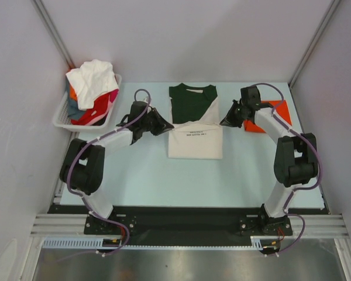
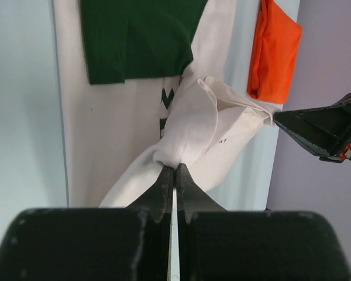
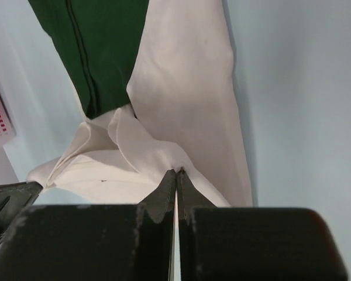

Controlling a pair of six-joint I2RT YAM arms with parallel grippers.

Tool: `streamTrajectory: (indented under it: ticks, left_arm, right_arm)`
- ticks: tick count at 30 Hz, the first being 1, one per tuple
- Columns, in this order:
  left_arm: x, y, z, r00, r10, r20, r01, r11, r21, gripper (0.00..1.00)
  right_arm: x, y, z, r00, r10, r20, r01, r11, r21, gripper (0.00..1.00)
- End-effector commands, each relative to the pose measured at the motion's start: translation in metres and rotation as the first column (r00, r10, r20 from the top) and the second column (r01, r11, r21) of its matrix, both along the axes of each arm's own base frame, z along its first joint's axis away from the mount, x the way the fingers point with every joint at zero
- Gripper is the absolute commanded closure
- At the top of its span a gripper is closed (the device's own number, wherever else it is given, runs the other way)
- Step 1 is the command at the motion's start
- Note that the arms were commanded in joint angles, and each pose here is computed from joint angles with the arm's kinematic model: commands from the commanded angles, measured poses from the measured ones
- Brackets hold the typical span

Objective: Fold and stack the t-shirts
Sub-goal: Fold the tshirt

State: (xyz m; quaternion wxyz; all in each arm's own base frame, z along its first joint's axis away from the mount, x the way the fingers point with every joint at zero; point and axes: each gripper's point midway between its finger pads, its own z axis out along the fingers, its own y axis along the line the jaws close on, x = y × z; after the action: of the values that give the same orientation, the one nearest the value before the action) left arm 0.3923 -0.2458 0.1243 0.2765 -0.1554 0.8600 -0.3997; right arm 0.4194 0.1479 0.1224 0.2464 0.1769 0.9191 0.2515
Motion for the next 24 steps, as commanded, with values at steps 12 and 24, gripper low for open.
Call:
streamTrajectory:
  ticks: [12, 24]
  left_arm:
    - [0.061, 0.007, 0.002, 0.997, 0.033, 0.069, -0.033, 0.999, -0.008, 1.0]
    - [0.083, 0.001, -0.02, 0.999, 0.003, 0.054, -0.004, 1.0, 0.004, 0.36]
  right_arm:
    - [0.06, -0.014, -0.005, 0.999, -0.027, 0.034, 0.028, 0.999, -0.024, 1.0]
    - [0.08, -0.018, -0.023, 0.998, -0.065, 0.008, 0.066, 0.997, -0.046, 0.36]
